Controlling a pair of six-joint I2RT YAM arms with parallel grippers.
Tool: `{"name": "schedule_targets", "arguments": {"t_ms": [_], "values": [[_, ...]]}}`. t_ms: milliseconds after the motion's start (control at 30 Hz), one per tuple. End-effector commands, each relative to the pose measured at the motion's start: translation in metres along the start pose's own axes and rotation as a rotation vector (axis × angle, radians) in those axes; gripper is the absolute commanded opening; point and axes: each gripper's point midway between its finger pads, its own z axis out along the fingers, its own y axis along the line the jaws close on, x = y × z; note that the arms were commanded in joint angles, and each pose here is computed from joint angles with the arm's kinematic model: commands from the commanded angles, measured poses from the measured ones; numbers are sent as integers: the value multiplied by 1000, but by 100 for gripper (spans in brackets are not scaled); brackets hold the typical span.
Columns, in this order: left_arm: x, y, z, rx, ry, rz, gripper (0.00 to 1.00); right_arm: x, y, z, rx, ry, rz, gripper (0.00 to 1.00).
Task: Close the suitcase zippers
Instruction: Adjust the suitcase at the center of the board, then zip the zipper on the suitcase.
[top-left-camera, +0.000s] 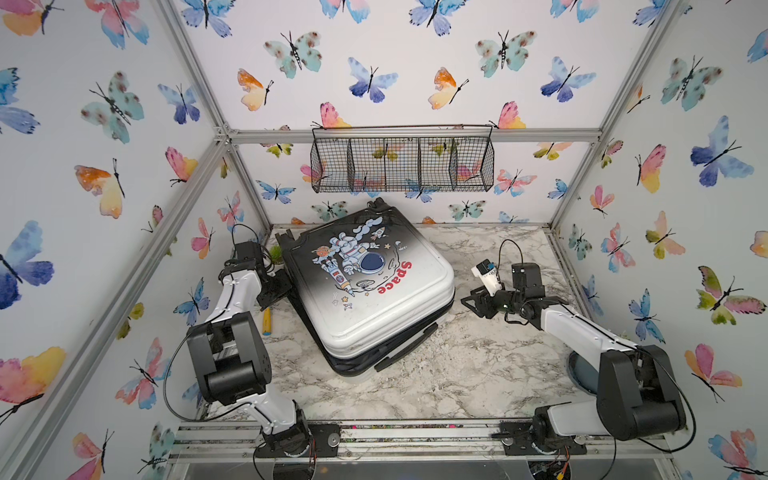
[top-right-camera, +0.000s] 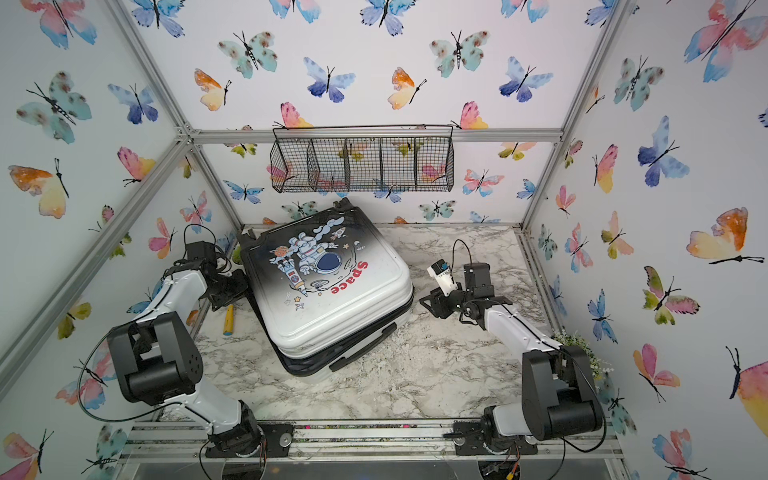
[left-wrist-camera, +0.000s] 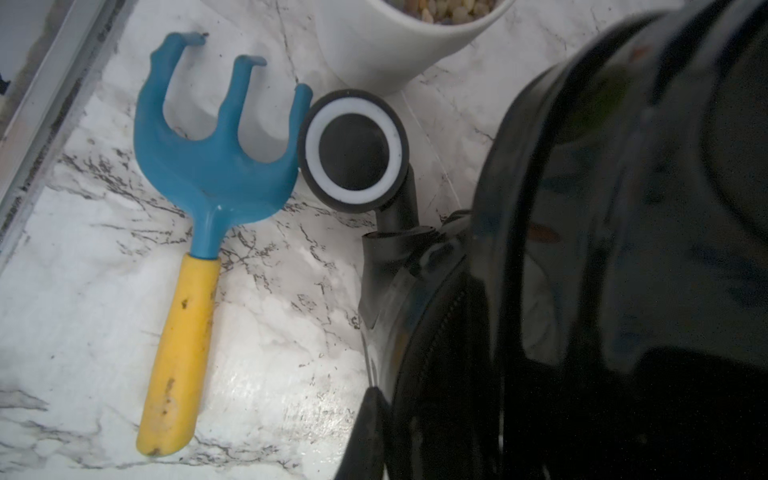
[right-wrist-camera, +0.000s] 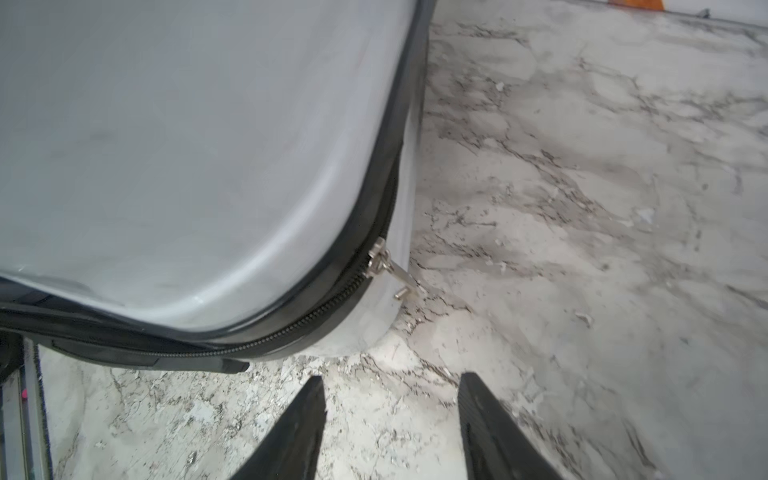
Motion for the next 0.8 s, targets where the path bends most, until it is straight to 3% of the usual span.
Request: {"name": "schedule_targets", "arguments": {"t_ms": [0,133,267,400,533,633,767], "values": [[-34,-10,-21,27,-102,77,0,-14,8,10,-86,-117,-195,54],[-31,-14,-23,46,-99,87,0,-14,11,16,-107,-187,-271,56],[-31,-15,-22,48,-90,99,0,-5,13,28,-210,-105,-393,56],[-33,-19,-22,64,-90,100,0,8,7,39,-245,-28,-423,53],[-31,-21,-20,69,-80,107,0,0,-2,44,-202,-67,-497,50],[-31,-22,-18,72,-70,110,0,-7,2,50,-260,-109,-512,46],[-33,-25,-21,77,-68,120,0,5,3,59,-277,-66,-533,45]]}}
